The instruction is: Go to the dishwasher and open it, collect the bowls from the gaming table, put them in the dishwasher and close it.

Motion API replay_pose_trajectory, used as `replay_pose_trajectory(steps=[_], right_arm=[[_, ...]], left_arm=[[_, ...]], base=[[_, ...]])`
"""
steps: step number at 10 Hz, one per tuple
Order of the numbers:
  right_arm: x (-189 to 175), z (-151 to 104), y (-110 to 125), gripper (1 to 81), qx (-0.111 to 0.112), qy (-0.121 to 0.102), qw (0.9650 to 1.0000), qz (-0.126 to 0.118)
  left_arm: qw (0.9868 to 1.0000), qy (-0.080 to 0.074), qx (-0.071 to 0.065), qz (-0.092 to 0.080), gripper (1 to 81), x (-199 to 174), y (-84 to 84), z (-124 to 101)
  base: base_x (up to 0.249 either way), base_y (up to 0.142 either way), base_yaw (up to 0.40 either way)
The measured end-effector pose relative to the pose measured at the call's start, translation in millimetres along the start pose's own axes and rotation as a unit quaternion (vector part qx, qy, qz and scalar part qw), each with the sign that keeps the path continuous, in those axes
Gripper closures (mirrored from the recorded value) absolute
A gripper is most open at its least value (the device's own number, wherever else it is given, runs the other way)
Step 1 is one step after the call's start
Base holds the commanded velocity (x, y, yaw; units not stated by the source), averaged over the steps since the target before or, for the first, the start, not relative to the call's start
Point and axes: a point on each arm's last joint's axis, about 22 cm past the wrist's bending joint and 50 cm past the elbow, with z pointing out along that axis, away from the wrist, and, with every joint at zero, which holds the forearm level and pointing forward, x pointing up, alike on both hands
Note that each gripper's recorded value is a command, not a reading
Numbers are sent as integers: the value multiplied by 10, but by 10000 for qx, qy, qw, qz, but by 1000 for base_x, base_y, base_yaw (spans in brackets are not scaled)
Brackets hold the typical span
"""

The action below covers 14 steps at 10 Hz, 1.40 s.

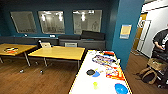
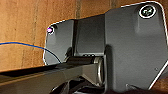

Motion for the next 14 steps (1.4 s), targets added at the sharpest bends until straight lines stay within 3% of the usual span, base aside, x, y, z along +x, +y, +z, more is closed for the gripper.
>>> replay_pose_trajectory(steps=[6,8,11,14], right_arm=[[-1,19,-52,10,32,7,10000,10],[-194,5,-46,10,20,-92,9999,54],[114,25,-57,10,40,94,9999,-8],[48,10,-20,10,14,35,10000,10]], left_arm=[[10000,-7,-1,-4,10,-7,1,0],[10000,-90,7,-32,10,-169,-6,-18],[9999,96,16,33,10,120,-24,-2],[10000,40,17,8,10,50,-26,-6]], base=[[16,0,0],[143,0,0],[101,0,0],[0,0,0]])
